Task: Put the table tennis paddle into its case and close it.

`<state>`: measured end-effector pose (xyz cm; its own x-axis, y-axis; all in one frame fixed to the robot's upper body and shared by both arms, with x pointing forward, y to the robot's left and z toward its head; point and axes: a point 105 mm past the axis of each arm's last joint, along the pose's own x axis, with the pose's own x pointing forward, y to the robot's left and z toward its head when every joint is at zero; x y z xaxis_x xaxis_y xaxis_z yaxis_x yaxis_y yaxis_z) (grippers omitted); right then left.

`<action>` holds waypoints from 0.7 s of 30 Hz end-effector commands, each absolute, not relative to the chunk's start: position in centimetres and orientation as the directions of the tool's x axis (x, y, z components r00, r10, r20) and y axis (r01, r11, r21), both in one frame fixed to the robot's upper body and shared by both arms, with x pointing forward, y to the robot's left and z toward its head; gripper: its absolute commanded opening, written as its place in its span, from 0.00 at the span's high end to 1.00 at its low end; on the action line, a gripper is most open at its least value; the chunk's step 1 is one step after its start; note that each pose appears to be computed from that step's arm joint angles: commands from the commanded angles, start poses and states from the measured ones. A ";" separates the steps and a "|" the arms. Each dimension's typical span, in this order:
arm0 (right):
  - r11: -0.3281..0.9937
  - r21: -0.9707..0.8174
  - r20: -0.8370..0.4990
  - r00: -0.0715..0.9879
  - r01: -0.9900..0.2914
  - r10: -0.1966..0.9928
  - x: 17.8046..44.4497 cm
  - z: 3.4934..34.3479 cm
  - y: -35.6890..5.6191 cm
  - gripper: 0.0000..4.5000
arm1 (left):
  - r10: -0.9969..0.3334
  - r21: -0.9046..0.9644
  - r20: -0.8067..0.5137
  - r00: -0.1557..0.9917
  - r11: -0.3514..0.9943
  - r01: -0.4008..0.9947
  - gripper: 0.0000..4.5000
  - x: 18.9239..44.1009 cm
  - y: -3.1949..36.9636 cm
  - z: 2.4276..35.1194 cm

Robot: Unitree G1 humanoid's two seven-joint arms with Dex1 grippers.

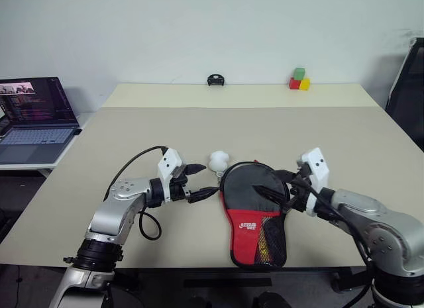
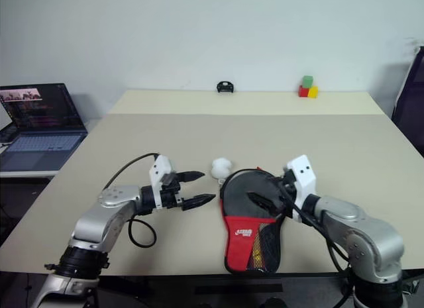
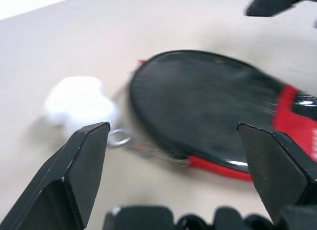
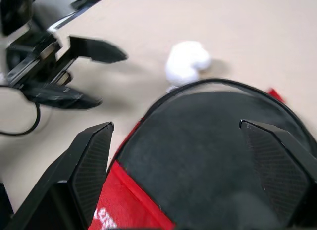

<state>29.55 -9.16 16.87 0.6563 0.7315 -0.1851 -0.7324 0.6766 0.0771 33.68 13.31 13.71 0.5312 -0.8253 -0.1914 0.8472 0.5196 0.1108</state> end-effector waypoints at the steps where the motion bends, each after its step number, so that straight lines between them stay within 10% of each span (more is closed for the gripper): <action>1: 0.651 0.016 -0.116 0.645 -0.759 0.755 30.7 17.5 -8.0 0.01 | -0.804 0.154 -0.156 0.574 0.555 0.818 0.00 34.1 13.9 15.2; 7: 0.585 -0.170 -0.141 0.607 -0.793 0.782 31.3 15.1 -6.7 0.01 | -0.755 0.178 -0.160 0.636 0.612 0.770 0.00 34.8 14.7 15.3; 21: 0.758 0.027 -0.347 0.705 -0.652 0.619 34.0 8.7 -8.7 0.01 | -0.719 0.163 -0.171 0.674 0.654 0.739 0.00 37.2 13.5 15.7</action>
